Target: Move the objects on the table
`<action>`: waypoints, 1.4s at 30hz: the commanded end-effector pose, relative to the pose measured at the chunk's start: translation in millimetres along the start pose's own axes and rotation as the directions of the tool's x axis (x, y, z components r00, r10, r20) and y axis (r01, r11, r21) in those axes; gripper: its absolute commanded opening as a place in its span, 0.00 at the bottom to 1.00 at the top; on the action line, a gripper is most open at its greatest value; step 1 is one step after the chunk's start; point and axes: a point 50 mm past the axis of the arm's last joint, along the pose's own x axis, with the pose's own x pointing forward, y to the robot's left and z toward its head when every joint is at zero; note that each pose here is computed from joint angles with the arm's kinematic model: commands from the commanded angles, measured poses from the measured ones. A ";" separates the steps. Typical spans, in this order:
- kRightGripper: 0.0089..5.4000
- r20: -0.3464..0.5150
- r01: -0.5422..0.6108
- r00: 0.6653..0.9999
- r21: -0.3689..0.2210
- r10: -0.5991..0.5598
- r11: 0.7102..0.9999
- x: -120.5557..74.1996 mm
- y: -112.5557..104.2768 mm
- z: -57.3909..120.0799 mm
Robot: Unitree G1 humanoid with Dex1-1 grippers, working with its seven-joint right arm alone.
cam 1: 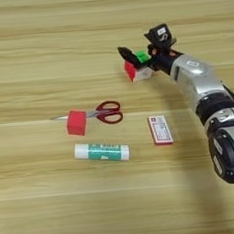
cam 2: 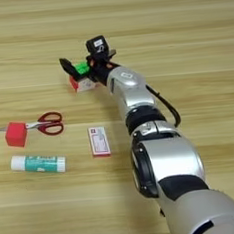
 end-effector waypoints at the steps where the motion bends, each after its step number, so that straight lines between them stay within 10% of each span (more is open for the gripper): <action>1: 1.00 0.083 0.034 0.996 -0.077 -0.028 0.996 13.2 -5.2 44.4; 20: 1.00 -0.069 0.132 0.988 -0.053 -0.136 0.990 14.4 -7.0 18.4; 33: 0.62 -0.100 0.150 0.983 -0.048 -0.154 0.987 13.0 -7.4 11.5; 42: 0.61 -0.092 0.151 0.984 -0.051 -0.155 0.987 13.0 -7.8 12.5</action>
